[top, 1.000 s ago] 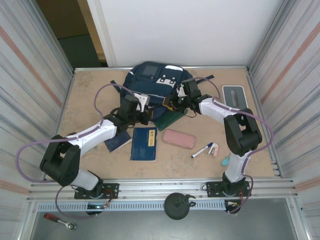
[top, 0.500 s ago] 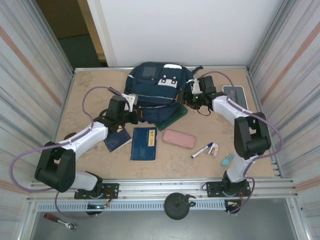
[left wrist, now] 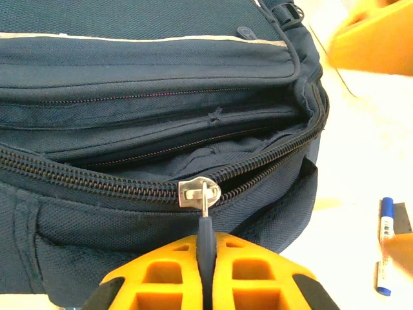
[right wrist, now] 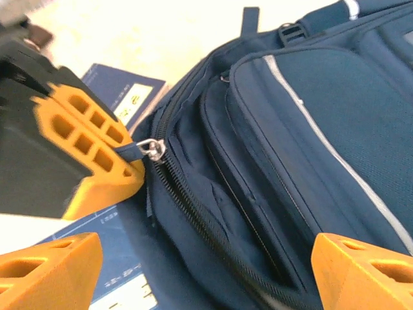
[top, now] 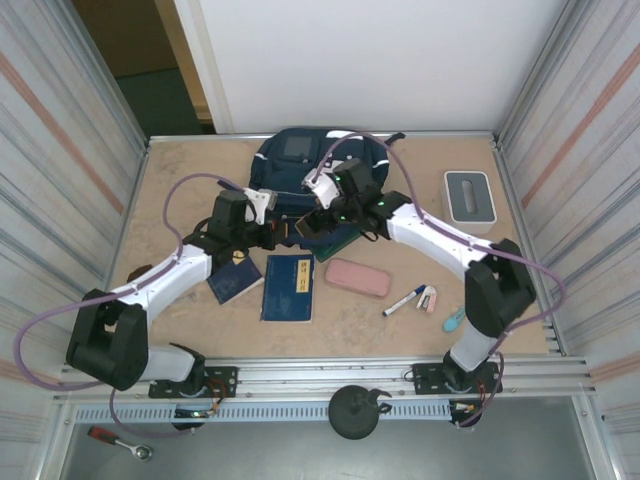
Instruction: Pack the student bag
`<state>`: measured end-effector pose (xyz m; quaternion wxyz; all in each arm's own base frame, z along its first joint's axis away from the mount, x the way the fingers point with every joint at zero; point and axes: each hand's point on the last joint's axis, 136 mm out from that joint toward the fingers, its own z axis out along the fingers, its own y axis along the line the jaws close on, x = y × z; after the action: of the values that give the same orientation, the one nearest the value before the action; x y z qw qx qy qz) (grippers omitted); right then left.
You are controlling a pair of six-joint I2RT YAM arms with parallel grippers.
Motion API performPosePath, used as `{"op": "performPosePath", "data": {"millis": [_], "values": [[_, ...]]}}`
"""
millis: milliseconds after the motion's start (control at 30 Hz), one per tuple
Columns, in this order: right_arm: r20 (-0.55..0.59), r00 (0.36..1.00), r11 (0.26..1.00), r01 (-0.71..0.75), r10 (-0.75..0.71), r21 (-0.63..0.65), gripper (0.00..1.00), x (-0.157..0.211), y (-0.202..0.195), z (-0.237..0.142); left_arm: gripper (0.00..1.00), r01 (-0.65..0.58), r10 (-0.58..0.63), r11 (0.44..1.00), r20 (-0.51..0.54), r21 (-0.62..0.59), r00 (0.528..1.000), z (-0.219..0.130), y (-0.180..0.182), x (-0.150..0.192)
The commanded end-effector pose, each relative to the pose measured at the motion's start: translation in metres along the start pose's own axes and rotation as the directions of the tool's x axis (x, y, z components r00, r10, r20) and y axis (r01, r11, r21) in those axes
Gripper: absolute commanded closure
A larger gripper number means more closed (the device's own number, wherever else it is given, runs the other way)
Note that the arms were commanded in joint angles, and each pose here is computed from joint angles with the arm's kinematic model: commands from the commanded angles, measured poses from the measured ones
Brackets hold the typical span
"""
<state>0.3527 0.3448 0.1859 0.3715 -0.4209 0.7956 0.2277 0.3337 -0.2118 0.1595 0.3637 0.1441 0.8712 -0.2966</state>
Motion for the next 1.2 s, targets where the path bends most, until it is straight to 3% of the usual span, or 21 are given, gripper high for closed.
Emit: {"op": "performPosePath", "data": {"millis": [0,267,367,533,667,733,800,933,1167], "values": [[-0.028,0.995,0.996,0.091,-0.091,0.02,0.22,0.0,-0.009,0.018,1.0,-0.055,0.045,0.996,0.136,0.071,0.99,-0.024,-0.026,-0.044],[-0.099,0.991,0.995,0.094,-0.09,0.034,0.83,0.017,-0.024,0.015,1.0,-0.004,0.006,1.0,0.136,-0.019,0.991,-0.026,-0.004,-0.038],[-0.103,0.993,0.996,0.059,-0.053,0.06,0.91,0.03,-0.041,-0.001,1.0,0.066,-0.051,0.994,0.159,-0.09,0.986,-0.035,0.02,-0.037],[-0.122,0.991,0.993,0.066,-0.054,0.098,0.91,0.041,-0.06,-0.015,1.0,0.15,-0.122,0.969,0.152,-0.194,0.981,-0.041,0.057,-0.033],[-0.146,0.987,0.989,0.086,-0.068,0.121,0.89,0.041,-0.068,-0.018,1.0,0.139,-0.12,0.982,0.144,-0.131,0.982,-0.038,0.046,-0.036],[-0.138,0.989,0.991,0.075,-0.058,0.114,0.8,0.036,-0.069,-0.021,1.0,0.123,-0.115,0.991,0.145,-0.047,0.983,-0.036,0.03,-0.04],[-0.1,0.994,0.996,0.051,-0.044,0.069,0.64,0.024,-0.06,-0.027,1.0,0.099,-0.103,0.994,0.151,0.034,0.983,-0.037,0.012,-0.045],[0.004,1.0,0.995,0.022,-0.022,-0.1,0.38,-0.006,-0.02,-0.031,1.0,0.051,-0.081,0.984,0.175,0.17,0.981,-0.042,-0.023,-0.057],[0.057,0.998,0.973,0.024,-0.011,-0.232,0.28,-0.026,0.015,-0.011,1.0,0.013,-0.056,0.972,0.179,0.236,0.982,-0.044,-0.046,-0.063]]}}
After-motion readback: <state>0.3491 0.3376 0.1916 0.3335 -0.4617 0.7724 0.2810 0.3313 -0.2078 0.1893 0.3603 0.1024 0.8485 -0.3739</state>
